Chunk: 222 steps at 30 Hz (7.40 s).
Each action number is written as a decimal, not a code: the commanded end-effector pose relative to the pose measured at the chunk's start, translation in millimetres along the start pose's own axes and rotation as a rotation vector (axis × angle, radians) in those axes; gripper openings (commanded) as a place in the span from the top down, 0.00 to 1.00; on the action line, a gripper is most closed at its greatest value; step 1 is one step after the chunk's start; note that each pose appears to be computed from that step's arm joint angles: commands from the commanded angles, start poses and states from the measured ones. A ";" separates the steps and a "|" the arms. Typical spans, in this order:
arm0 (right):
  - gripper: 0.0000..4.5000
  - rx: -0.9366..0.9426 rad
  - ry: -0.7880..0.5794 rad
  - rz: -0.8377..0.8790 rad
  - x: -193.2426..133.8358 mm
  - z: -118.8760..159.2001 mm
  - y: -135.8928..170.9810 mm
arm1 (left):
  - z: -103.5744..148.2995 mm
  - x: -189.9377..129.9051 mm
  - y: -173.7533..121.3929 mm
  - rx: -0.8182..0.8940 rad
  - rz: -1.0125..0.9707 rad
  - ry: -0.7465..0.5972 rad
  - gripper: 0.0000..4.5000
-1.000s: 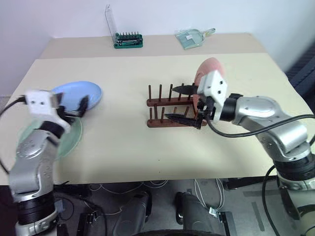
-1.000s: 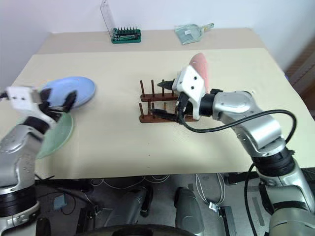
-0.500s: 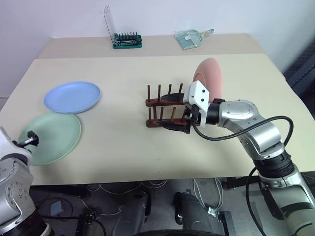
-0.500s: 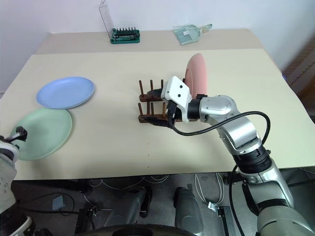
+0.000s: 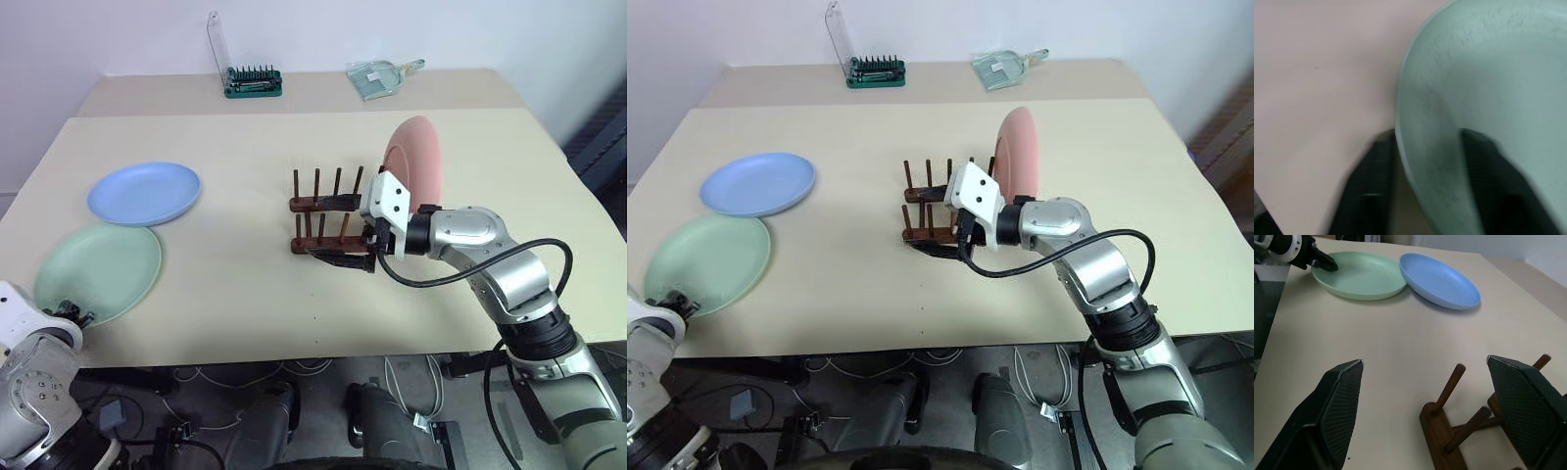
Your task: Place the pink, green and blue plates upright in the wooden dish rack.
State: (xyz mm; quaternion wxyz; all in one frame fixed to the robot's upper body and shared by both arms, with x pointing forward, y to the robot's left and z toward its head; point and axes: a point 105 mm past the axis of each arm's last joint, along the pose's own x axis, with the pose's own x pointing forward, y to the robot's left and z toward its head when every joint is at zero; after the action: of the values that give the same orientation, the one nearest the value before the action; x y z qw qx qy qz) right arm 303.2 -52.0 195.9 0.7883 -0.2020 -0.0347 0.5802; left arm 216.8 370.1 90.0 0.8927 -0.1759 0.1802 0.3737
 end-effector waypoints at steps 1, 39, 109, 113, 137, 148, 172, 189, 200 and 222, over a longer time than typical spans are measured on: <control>0.08 -0.042 -0.047 -0.016 -3.8 12.7 -2.1 | 3.8 -3.6 6.7 -0.008 0.033 -0.028 0.95; 0.04 -0.523 -0.030 -0.194 17.6 46.9 -33.0 | 144.0 -123.7 -180.8 0.113 -0.582 -0.952 1.00; 1.00 0.546 -0.668 -0.342 -43.0 104.3 -21.3 | -8.5 -157.9 -194.4 0.520 -1.568 -0.315 0.01; 1.00 0.610 -0.647 -0.353 -42.9 97.6 -24.5 | -13.8 -161.6 -194.6 0.538 -1.598 -0.296 0.01; 1.00 0.948 -0.519 -0.481 -32.9 44.7 -50.7 | -15.9 -166.9 -197.6 0.502 -1.600 -0.294 0.01; 0.10 0.959 -0.489 -0.490 -31.7 41.4 -49.7 | -15.9 -167.1 -197.9 0.495 -1.599 -0.297 0.00; 0.01 -0.095 -0.250 -0.474 -43.9 110.9 -63.4 | 17.8 -132.8 -198.1 0.380 -1.381 -0.414 0.00; 0.01 -0.486 -0.240 -0.163 26.9 109.2 -24.5 | 86.3 25.7 -87.3 0.006 -0.225 -0.271 0.00; 0.00 -0.437 -0.239 -0.143 34.6 98.5 -13.4 | 59.5 69.3 -115.3 -0.085 -0.255 -0.016 0.06; 0.00 -0.546 -0.168 -0.190 41.4 80.6 -16.7 | 152.7 -69.8 -193.4 -0.124 -0.741 -0.652 0.99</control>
State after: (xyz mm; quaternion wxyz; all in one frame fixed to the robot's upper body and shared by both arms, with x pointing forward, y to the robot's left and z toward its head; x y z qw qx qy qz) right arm 313.2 0.7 257.4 0.7633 -0.3392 -0.2398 0.4949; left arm 352.4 292.5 256.0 0.9637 -0.1882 -0.1447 0.1225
